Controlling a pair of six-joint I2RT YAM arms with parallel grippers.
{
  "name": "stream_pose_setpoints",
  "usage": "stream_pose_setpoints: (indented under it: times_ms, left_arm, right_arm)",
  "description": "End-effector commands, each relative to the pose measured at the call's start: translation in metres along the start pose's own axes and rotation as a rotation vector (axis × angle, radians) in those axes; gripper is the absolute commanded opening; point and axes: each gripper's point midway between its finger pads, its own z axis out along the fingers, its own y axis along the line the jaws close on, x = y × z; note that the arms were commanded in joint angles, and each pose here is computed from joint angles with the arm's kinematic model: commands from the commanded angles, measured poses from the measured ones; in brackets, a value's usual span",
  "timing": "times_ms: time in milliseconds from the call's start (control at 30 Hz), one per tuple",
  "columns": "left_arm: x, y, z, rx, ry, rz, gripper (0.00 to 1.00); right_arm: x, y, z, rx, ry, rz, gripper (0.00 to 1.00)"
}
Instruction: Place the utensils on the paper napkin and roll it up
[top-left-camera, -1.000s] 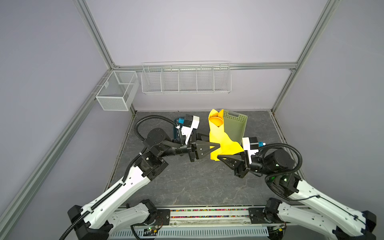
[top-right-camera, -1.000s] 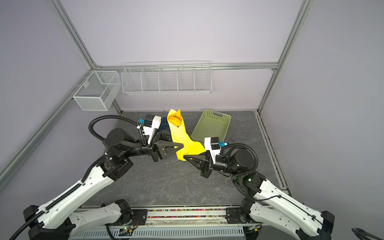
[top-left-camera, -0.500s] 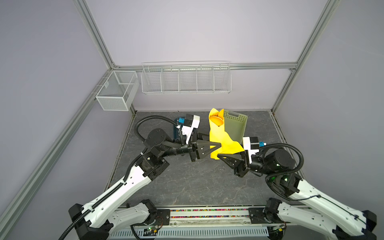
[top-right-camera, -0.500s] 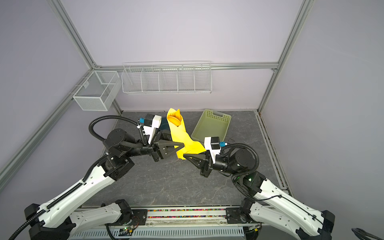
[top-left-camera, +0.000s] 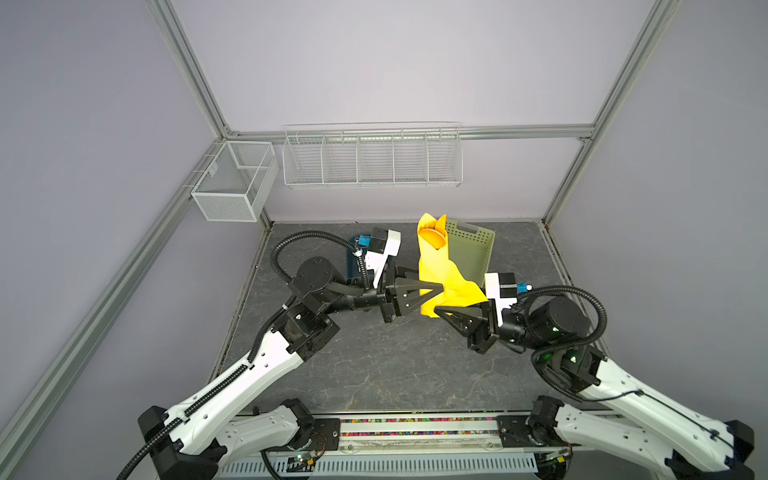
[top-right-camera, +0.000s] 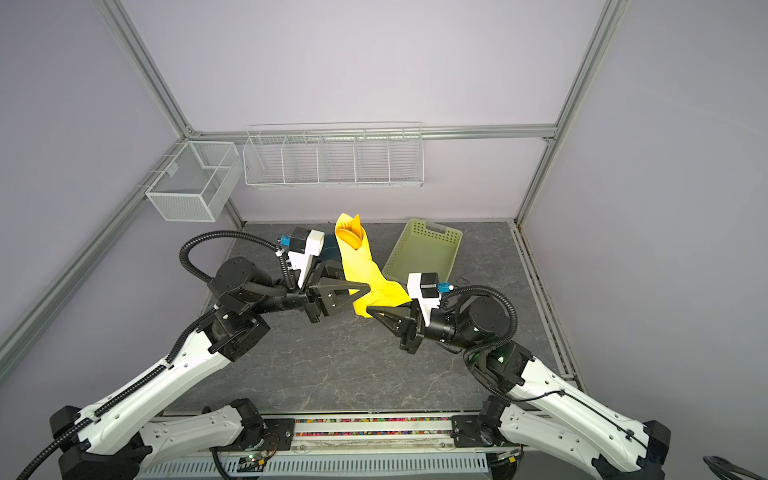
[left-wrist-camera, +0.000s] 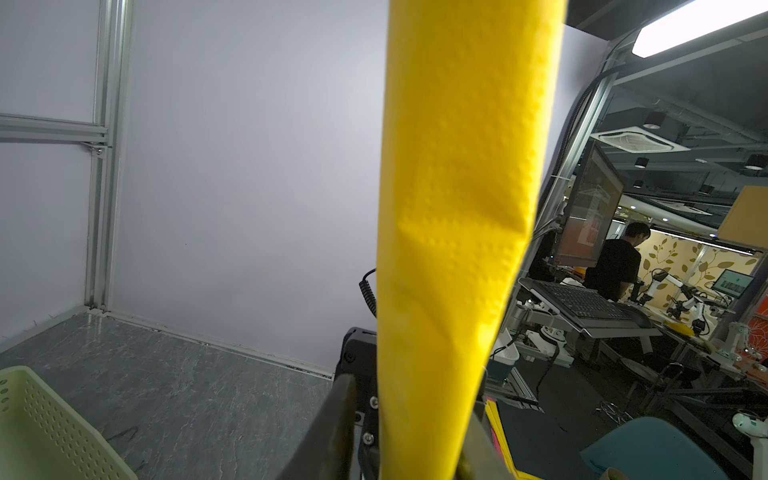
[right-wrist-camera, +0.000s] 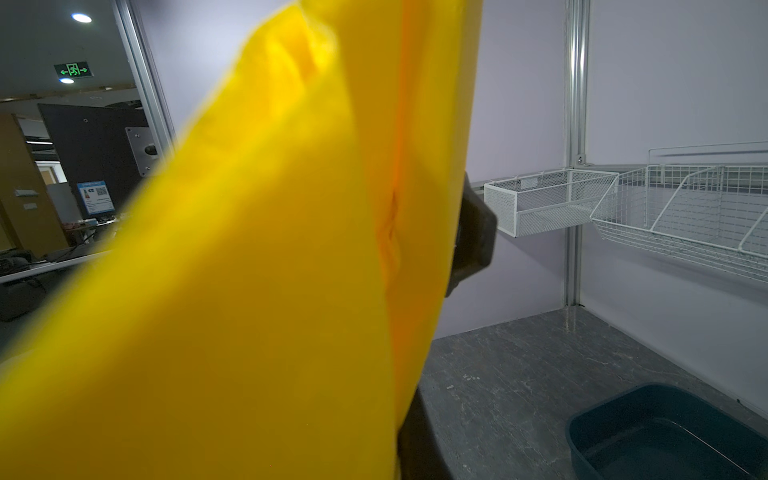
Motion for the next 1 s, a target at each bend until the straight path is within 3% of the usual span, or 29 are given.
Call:
stream_pose_setpoints:
  times_ms: [0, 367, 500, 700, 967]
  left_arm:
    - [-0.009, -0.001, 0.001, -0.01, -0.025, 0.02, 0.28]
    - [-0.013, -0.007, -0.002, 0.008, -0.054, 0.049, 0.12]
    - [-0.015, -0.01, -0.003, 0.019, -0.065, 0.052, 0.07]
    - [-0.016, -0.012, -0.005, 0.018, -0.07, 0.063, 0.03]
    - [-0.015, -0.013, -0.005, 0.024, -0.062, 0.07, 0.01]
  right_arm:
    - [-0.016, 0.009, 0.0, -0.022, -0.036, -0.057, 0.06]
    - [-0.014, 0.004, -0.002, 0.015, -0.036, -0.045, 0.16]
    - [-0.014, 0.003, -0.003, 0.024, -0.039, -0.039, 0.25]
    - [-0.024, 0.003, -0.007, 0.046, -0.067, -0.037, 0.49]
    - [-0.056, -0.005, -0.026, 0.166, -0.161, -0.05, 0.53]
